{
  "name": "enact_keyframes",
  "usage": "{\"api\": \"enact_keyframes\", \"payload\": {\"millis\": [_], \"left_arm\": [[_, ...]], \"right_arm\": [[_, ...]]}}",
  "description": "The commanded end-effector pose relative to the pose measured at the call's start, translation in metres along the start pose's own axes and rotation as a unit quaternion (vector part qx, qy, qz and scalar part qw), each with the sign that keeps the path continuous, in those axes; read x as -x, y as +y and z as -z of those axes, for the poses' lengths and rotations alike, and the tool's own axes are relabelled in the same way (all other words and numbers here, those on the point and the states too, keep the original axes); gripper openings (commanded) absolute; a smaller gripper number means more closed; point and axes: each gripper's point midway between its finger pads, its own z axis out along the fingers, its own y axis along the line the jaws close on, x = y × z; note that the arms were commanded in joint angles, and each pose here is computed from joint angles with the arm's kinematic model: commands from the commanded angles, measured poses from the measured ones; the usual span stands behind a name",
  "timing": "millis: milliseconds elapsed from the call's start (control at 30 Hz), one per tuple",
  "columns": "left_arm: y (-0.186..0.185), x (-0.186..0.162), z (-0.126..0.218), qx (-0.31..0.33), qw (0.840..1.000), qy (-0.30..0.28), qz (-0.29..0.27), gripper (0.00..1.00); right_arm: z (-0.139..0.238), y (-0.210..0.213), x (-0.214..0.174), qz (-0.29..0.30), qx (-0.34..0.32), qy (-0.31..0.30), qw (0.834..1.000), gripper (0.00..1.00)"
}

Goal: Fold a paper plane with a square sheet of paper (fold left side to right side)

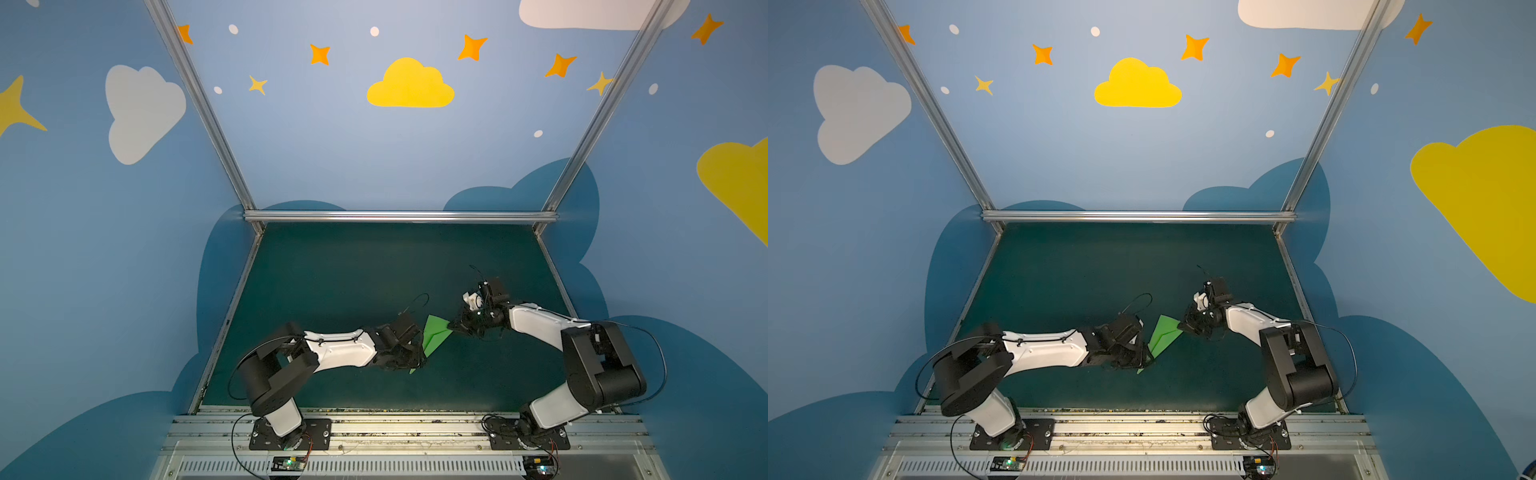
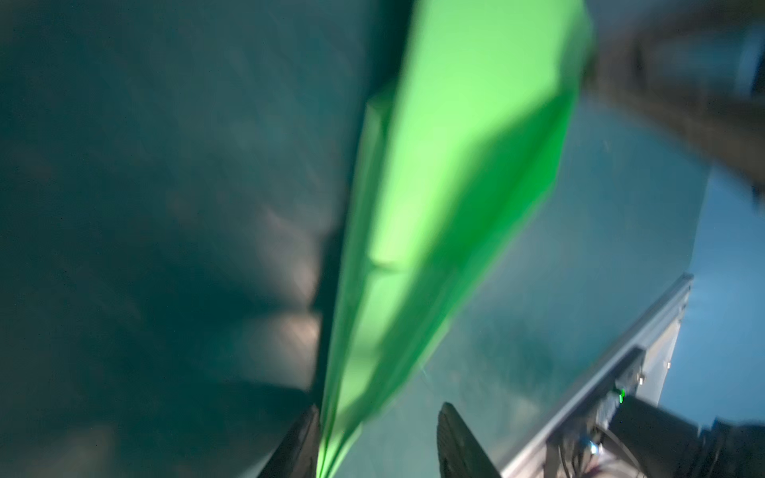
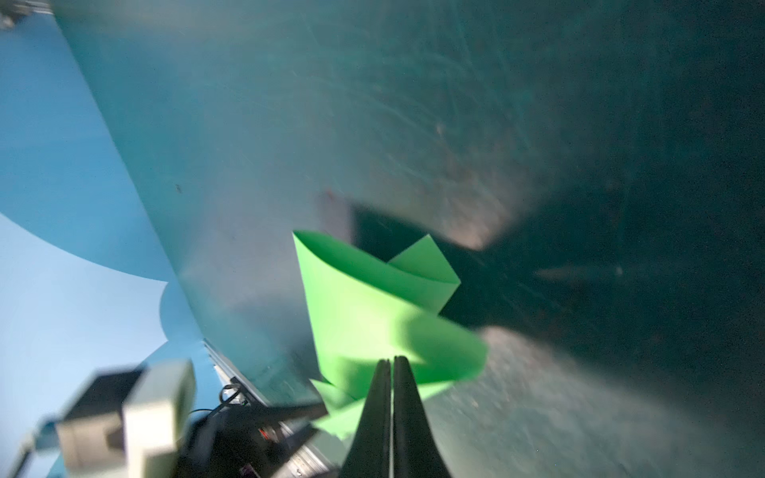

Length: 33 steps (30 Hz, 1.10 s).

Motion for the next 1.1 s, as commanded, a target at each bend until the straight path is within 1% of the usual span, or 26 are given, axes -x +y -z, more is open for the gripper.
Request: {"api": "enact_keyframes", "payload": {"millis": [0, 67, 100, 200, 333, 400, 433, 533, 633, 800, 933, 1067], "left_arm": [[-0.003, 0.026, 0.031, 0.012, 0.996, -0.081, 0.027, 0.5], [0.003, 0.04, 0.046, 0.028, 0.991, -0.121, 0.051, 0.54], [0.004, 0.047, 0.051, 0.029, 0.989, -0.133, 0.055, 0.56], [0.009, 0.067, 0.056, 0.025, 0.988, -0.134, 0.068, 0.59], [0.006, 0.089, 0.043, 0.007, 0.993, -0.096, 0.065, 0.59], [0.004, 0.099, 0.034, 0.004, 0.995, -0.083, 0.055, 0.59], [0.001, 0.098, 0.027, -0.007, 0.997, -0.06, 0.053, 0.59], [-0.001, 0.109, 0.01, -0.026, 0.998, -0.028, 0.047, 0.59], [-0.005, 0.115, -0.006, -0.04, 0.999, -0.005, 0.035, 0.58], [-0.009, 0.118, -0.028, -0.058, 0.997, 0.029, 0.032, 0.56], [-0.014, 0.115, -0.039, -0.085, 0.995, 0.044, 0.036, 0.56], [-0.021, 0.11, -0.045, -0.114, 0.991, 0.063, 0.04, 0.53]], "right_arm": [[0.012, 0.006, 0.002, 0.01, 0.014, -0.001, 1.0, 0.0], [0.021, 0.002, 0.001, 0.01, 0.009, -0.008, 1.0, 0.0], [0.025, 0.001, -0.001, 0.01, 0.009, -0.01, 1.0, 0.0], [0.031, -0.006, -0.01, 0.011, 0.006, -0.008, 1.0, 0.01], [0.029, -0.017, -0.024, 0.007, 0.001, 0.006, 1.0, 0.1], [0.025, -0.025, -0.031, 0.001, -0.003, 0.014, 1.0, 0.11], [0.023, -0.028, -0.034, -0.001, -0.003, 0.018, 1.0, 0.12], [0.018, -0.03, -0.036, -0.007, 0.001, 0.026, 1.0, 0.11], [0.015, -0.032, -0.038, -0.016, 0.002, 0.032, 0.999, 0.08], [0.008, -0.037, -0.039, -0.023, -0.002, 0.038, 0.999, 0.0], [0.004, -0.042, -0.037, -0.027, -0.008, 0.036, 0.999, 0.0], [0.001, -0.046, -0.035, -0.032, -0.013, 0.034, 0.999, 0.0]]}}
